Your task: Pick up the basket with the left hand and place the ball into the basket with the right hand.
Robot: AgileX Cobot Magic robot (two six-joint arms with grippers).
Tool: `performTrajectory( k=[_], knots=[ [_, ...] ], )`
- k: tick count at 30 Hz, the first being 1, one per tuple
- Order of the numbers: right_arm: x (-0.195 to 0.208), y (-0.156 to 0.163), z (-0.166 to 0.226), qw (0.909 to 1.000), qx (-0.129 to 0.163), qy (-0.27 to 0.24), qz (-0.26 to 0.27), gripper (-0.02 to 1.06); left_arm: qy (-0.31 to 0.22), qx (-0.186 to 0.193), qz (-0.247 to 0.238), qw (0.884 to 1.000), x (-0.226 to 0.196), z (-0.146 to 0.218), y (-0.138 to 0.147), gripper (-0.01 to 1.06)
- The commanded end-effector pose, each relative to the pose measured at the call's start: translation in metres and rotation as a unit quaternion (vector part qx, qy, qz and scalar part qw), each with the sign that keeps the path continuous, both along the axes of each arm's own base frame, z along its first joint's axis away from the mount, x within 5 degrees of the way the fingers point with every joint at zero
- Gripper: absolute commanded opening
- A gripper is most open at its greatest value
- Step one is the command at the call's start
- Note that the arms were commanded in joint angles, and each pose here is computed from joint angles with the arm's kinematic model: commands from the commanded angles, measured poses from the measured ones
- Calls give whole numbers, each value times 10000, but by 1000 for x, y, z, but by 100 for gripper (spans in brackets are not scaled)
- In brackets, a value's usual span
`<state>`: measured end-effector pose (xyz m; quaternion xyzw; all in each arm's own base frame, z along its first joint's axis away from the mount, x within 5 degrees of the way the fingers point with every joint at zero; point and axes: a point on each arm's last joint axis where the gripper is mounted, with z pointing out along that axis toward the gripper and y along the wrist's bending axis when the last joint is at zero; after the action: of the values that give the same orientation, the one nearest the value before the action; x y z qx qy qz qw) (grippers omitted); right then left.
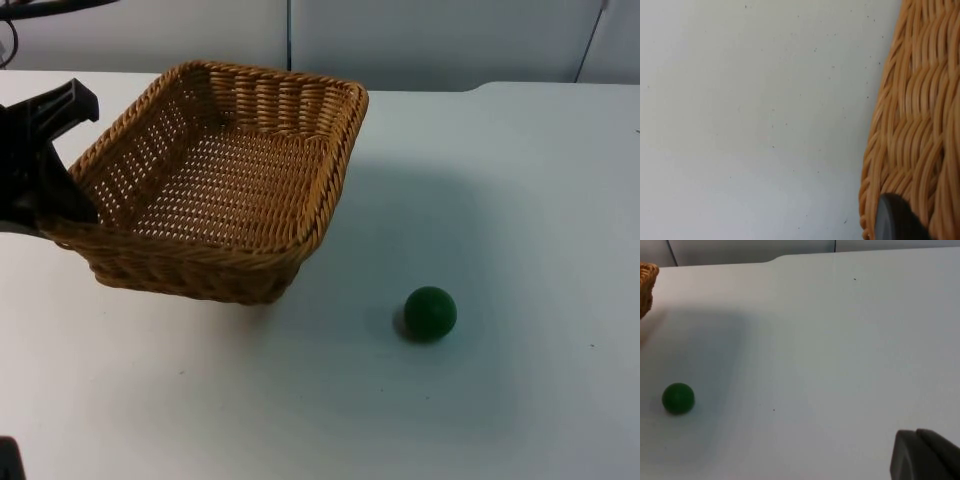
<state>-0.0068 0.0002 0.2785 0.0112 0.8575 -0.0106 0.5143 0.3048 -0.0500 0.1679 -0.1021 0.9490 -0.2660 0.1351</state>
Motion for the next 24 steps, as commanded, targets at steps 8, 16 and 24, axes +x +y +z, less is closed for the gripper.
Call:
performTrajectory(
  k=[8,16,24],
  knots=[
    [47,-1,18,9993,13,361,28,0,-101,-108,70,9999,1,7,0,0],
    [118,-5,15,9977,-52,675,22,0,-101,-108,70,9999,1,7,0,0],
    [176,0,-25,9836,-70,1788,239,26,-101,-108,70,9999,1,7,0,0]
  ],
)
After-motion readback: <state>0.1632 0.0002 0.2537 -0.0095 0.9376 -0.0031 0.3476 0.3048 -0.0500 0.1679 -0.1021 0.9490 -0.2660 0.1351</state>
